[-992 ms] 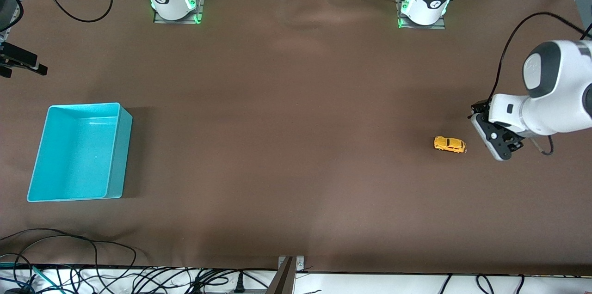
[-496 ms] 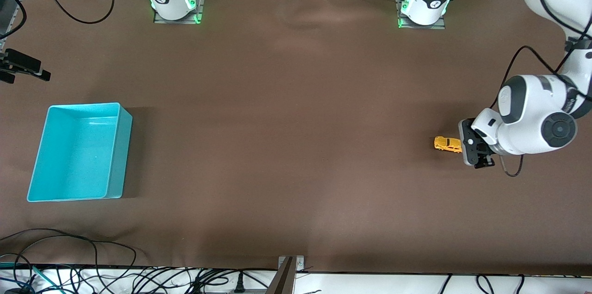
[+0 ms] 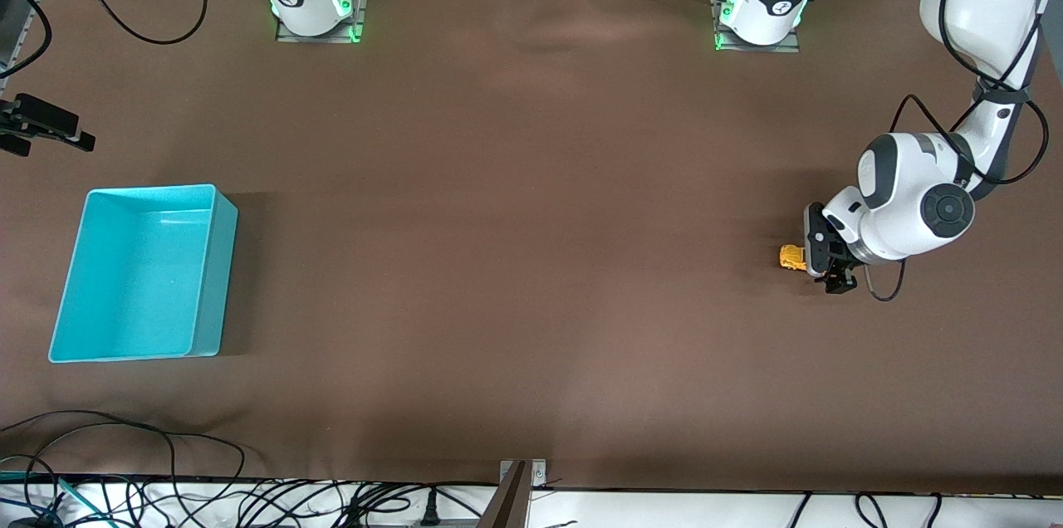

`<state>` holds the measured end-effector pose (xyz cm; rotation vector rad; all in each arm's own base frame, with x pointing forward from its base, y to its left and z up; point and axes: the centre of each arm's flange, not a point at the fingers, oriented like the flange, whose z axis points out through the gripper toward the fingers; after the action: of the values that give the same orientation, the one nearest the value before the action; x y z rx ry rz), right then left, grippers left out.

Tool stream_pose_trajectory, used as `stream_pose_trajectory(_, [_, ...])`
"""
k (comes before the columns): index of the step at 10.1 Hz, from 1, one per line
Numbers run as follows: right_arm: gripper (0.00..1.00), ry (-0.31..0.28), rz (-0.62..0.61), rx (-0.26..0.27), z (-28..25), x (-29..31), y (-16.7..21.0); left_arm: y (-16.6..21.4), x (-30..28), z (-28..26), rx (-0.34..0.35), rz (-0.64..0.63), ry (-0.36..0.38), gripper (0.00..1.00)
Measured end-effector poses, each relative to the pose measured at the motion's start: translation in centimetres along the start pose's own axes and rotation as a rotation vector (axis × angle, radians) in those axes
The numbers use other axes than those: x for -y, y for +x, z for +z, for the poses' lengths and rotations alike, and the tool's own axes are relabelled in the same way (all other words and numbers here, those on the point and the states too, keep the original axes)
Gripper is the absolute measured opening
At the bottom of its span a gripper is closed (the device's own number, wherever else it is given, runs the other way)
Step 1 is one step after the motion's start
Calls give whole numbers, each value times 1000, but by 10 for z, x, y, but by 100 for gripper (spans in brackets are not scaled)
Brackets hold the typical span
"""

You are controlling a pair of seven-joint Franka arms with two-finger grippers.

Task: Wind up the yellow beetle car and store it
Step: 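Close the left gripper on the yellow car's body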

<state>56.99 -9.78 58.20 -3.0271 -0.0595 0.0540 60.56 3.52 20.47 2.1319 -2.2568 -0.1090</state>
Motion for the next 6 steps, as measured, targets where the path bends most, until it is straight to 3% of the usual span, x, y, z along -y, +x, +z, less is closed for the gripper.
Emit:
stream_pose_trajectory(2, [100,-1,10,-12,-7,14,-1,4,-4,5,17,31,-13,96])
stream_pose_trajectory(3, [100,-17,30,-15,-11,26,-1,6,-6,9,27,47,-22,87])
stream_pose_trajectory(6, [100,-46,77,-23,-14,76,0,10,-5,9,28,56,-11,42])
